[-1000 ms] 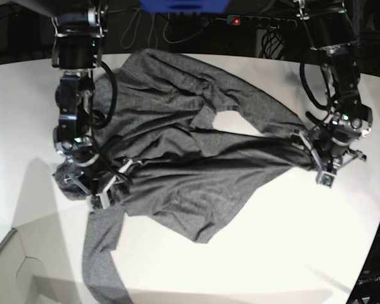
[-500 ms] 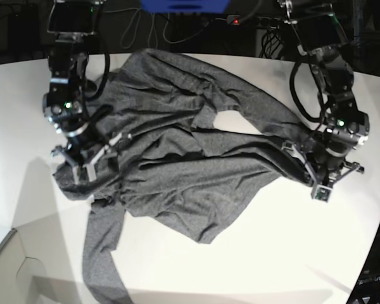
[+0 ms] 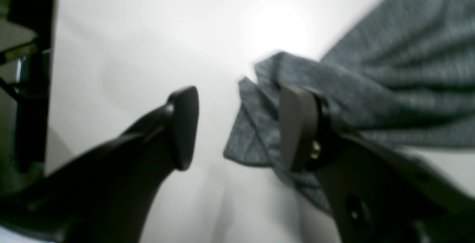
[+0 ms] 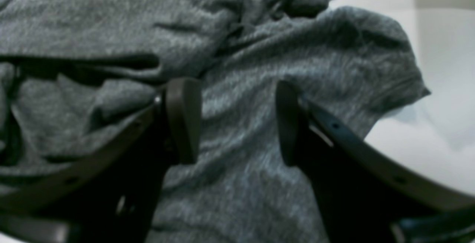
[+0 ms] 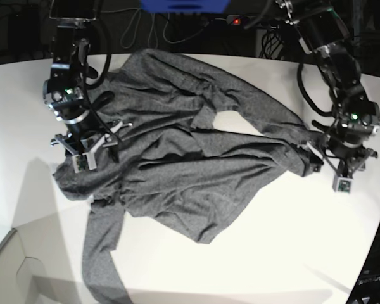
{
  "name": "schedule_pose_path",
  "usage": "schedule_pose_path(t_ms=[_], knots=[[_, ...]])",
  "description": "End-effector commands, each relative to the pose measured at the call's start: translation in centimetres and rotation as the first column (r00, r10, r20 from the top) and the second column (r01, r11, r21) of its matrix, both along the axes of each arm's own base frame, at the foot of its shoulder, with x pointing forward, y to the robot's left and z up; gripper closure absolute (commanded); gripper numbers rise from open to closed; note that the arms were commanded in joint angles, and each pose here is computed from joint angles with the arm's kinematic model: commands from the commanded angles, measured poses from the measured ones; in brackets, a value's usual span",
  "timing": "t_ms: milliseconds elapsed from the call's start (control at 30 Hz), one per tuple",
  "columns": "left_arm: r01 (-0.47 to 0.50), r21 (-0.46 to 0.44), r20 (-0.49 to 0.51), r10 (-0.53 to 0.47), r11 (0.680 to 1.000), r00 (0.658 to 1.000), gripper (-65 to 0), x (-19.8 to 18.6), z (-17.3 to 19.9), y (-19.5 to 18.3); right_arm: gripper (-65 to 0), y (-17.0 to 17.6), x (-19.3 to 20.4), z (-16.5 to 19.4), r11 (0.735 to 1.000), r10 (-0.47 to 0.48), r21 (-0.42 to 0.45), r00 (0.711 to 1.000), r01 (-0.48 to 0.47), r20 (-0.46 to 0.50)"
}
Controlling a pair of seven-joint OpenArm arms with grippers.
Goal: Layout the t-shirt on the table in an organized manner, then fold the t-shirt properly
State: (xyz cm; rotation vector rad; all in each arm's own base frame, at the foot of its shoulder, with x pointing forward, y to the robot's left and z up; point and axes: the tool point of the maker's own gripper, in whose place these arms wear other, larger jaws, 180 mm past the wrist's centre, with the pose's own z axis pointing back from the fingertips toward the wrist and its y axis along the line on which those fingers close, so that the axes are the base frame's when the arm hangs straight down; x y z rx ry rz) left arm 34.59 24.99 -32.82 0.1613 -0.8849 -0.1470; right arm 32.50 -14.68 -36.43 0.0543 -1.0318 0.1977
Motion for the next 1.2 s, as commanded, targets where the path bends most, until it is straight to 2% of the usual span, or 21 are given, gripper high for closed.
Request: schedule_pose_path(t_ms=[0, 133, 200, 333, 433, 600, 833, 900, 933, 1000, 1033, 1100, 1167], knots=[[0.028, -0.03, 0.11, -0.025, 0.999, 0.994, -34.6, 2.1, 2.9, -1.0, -32.7, -0.9, 0.6, 1.4, 1.0, -0.014, -0.007, 0.999, 0.014, 0.052], [0.128, -0.1, 0.164, -0.11, 0.987, 0.98, -34.6, 5.5, 4.4, -5.2, -32.7, -3.1, -0.3, 0.9, 0.997, -0.069, -0.017, 0.997, 0.07, 0.036], [0.168, -0.15, 0.15, -0.145, 0.974, 0.978, -34.6, 7.7, 3.9, -8.4, -32.7, -4.3, -0.5, 0.9, 0.995, -0.099, -0.026, 0.995, 0.099, 0.035], [0.107, -0.285, 0.078, -0.088, 0.953, 0.993, -34.7, 12.0, 1.1, -12.4, -32.7, -6.9, -1.9, 0.9, 0.986, -0.161, -0.047, 0.987, 0.162, 0.027], [0.113, -0.322, 0.034, -0.108, 0.94, 0.994, -34.7, 14.2, -1.3, -14.9, -32.7, -7.7, -2.7, 1.0, 0.982, -0.178, -0.061, 0.984, 0.179, 0.025], [0.176, -0.321, -0.067, -0.208, 0.931, 0.976, -34.7, 14.5, -6.7, -18.6, -32.7, -7.7, -3.6, 1.5, 0.981, -0.174, -0.077, 0.984, 0.177, 0.034], [0.162, -0.33, -0.082, -0.199, 0.93, 0.977, -34.1, 13.6, -9.8, -18.3, -32.7, -7.7, -3.5, 1.9, 0.981, -0.173, -0.077, 0.984, 0.176, 0.042], [0.142, -0.312, -0.084, -0.176, 0.94, 0.981, -29.1, 13.6, -10.1, -16.3, -32.7, -7.7, -3.5, 1.8, 0.981, -0.174, -0.076, 0.984, 0.177, 0.04], [0.136, -0.305, -0.087, -0.17, 0.943, 0.982, -22.6, 13.6, -10.2, -15.8, -32.7, -7.7, -3.5, 1.8, 0.981, -0.174, -0.076, 0.984, 0.177, 0.04], [0.117, -0.29, -0.088, -0.148, 0.95, 0.985, -3.6, 13.7, -10.2, -14.0, -32.7, -7.7, -3.5, 1.7, 0.981, -0.174, -0.076, 0.984, 0.177, 0.04], [0.1, -0.288, -0.087, -0.13, 0.952, 0.988, 0.0, 13.7, -10.1, -13.1, -32.7, -7.7, -3.4, 1.8, 0.981, -0.174, -0.075, 0.984, 0.177, 0.041], [0.056, -0.298, -0.081, -0.083, 0.953, 0.993, -2.3, 13.9, -9.9, -11.2, -32.7, -7.5, -3.3, 1.3, 0.983, -0.171, -0.07, 0.985, 0.173, 0.03], [0.008, -0.299, -0.073, -0.032, 0.954, 0.997, 0.0, 14.0, -9.6, -8.8, -32.7, -7.5, -3.4, 0.5, 0.983, -0.174, -0.064, 0.985, 0.174, 0.009]])
